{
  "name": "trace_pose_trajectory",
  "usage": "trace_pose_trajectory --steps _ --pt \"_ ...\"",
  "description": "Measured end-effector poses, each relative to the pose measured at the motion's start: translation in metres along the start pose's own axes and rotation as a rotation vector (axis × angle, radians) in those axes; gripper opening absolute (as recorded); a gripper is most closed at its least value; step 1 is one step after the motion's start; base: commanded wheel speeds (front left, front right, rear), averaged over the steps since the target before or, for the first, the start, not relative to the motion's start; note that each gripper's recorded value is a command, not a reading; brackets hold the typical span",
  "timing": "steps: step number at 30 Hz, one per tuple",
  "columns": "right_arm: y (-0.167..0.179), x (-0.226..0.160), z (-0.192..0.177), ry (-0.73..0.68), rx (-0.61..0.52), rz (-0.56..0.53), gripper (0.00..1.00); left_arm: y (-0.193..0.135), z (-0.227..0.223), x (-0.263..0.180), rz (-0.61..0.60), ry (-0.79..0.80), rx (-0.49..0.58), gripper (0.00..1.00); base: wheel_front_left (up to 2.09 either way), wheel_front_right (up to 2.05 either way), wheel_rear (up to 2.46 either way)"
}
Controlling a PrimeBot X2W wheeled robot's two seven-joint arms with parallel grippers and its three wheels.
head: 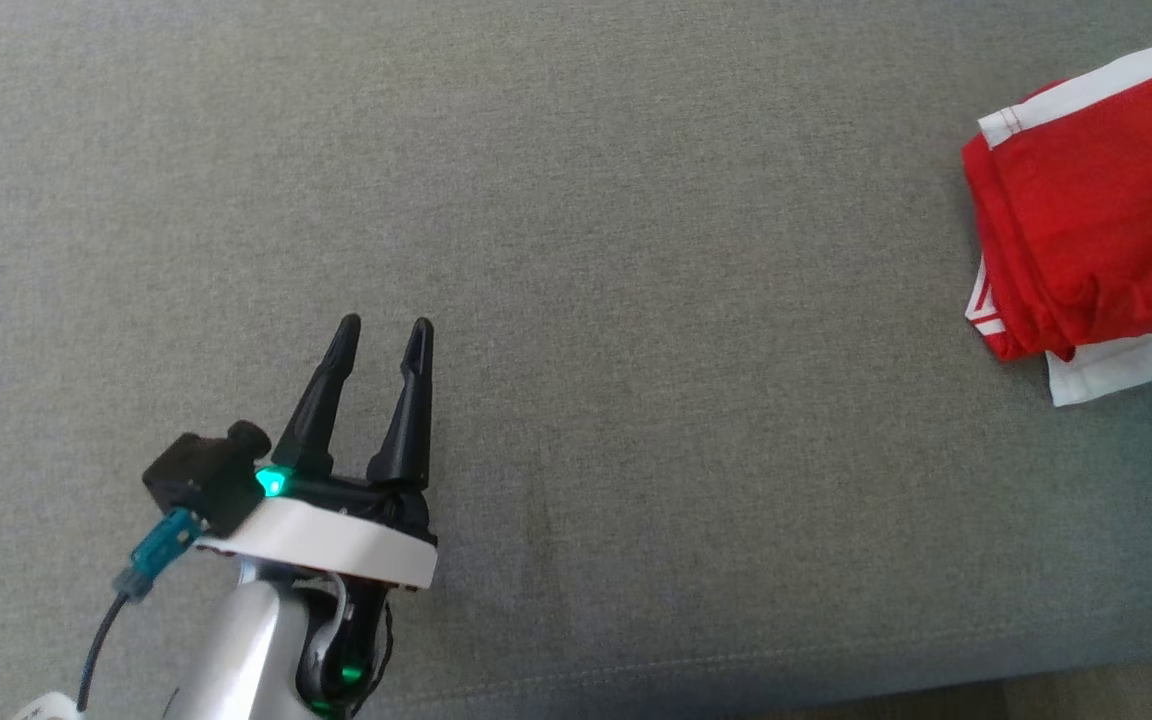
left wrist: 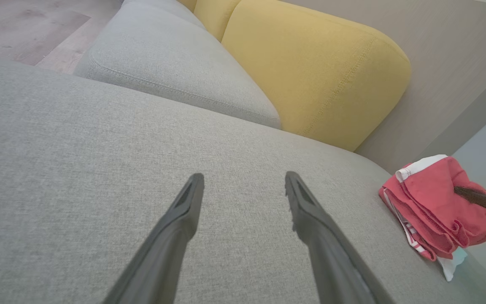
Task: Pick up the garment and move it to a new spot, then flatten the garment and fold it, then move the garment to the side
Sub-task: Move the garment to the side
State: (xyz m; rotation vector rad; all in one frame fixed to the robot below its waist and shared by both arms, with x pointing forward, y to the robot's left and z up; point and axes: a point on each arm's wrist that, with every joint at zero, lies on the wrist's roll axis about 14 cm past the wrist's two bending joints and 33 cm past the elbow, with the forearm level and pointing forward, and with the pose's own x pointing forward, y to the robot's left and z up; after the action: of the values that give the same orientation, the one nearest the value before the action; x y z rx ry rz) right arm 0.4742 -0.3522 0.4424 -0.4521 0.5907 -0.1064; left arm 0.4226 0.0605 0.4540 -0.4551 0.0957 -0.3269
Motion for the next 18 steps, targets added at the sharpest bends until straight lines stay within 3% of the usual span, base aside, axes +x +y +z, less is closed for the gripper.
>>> trace_pose_trajectory --steps 1,3,5,11,18 --pt "-0.001 -0.001 0.001 0.001 0.011 -0.004 0.0 0.0 0.0 0.0 -0.001 0.0 0.0 1.0 0.0 0.0 0.0" --pt "0.001 -0.002 0.002 -0.004 0.031 -0.003 0.33 -0.001 0.001 0.0 -0.003 -0.001 0.0 1.0 0.0 0.0 0.0" --pt "0.006 -0.004 0.0 -0.003 0.04 0.004 1.0 -0.001 0.001 0.001 -0.005 -0.003 0.001 1.0 0.0 0.0 0.0" --pt "0.006 -0.013 -0.001 -0.007 0.044 -0.006 1.0 -0.004 0.006 -0.001 -0.013 -0.014 0.005 1.0 0.0 0.0 0.0" --pt "0.0 -0.026 0.035 -0.116 0.04 -0.018 1.0 -0.009 0.016 -0.005 -0.019 -0.038 0.015 1.0 0.0 0.0 0.0"
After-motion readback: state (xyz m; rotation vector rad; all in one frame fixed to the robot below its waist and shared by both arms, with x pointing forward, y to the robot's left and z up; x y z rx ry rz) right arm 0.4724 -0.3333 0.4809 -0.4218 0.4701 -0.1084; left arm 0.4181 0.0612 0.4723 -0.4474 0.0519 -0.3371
